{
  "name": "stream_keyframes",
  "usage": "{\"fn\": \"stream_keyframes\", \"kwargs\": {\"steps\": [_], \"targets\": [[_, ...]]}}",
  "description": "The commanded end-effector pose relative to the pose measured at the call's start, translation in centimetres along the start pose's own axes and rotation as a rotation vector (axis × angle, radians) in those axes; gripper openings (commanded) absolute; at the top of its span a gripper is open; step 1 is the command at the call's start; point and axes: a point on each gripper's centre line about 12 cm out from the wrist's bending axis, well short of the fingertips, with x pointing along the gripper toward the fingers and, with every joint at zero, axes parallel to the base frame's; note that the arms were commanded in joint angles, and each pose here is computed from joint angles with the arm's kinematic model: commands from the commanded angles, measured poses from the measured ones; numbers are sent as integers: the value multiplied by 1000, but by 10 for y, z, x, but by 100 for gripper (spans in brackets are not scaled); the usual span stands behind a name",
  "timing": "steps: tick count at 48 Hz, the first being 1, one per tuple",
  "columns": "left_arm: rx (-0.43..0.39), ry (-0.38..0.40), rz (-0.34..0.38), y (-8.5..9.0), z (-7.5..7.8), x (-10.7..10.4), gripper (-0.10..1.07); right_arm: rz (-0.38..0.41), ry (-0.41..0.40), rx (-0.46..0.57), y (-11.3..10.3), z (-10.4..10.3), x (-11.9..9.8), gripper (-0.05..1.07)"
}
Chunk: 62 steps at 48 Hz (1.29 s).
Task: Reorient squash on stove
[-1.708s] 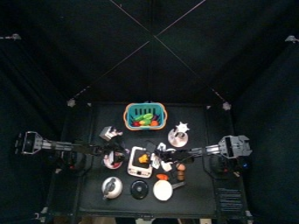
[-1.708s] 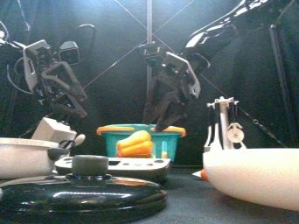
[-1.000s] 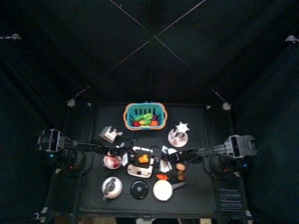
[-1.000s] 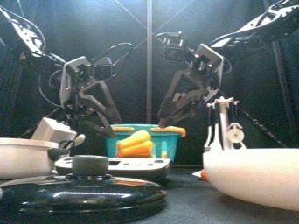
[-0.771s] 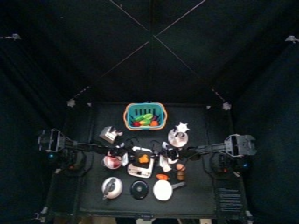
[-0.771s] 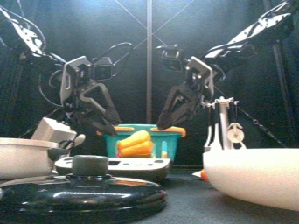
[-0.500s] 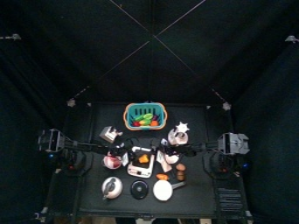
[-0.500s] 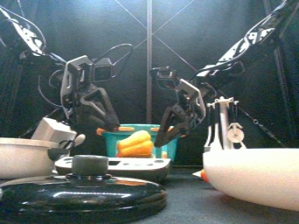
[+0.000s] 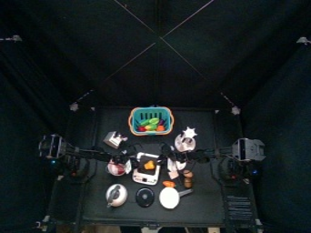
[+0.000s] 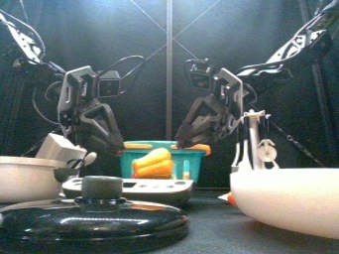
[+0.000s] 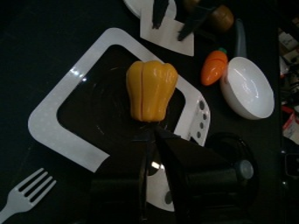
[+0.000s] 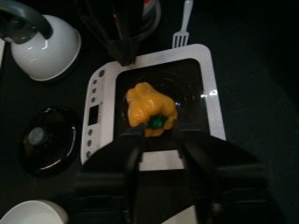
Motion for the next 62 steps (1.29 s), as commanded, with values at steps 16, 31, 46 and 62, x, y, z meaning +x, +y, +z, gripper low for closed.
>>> {"fn": "stream_keyframes", "kwargs": {"steps": [16, 31, 46, 62], "targets": [[2, -28, -13, -1, 1, -14, 58, 39, -65, -23, -5, 22, 16, 103], [-4, -24, -2, 4, -3, -18, 58, 46, -28, -38, -8, 15, 38, 103], [-4, -21, -1, 5, -4, -18, 58, 49, -9, -34, -9, 7, 43, 102], [-4, -20, 0, 5, -4, -18, 58, 40, 7, -33, -12, 3, 47, 94]]}}
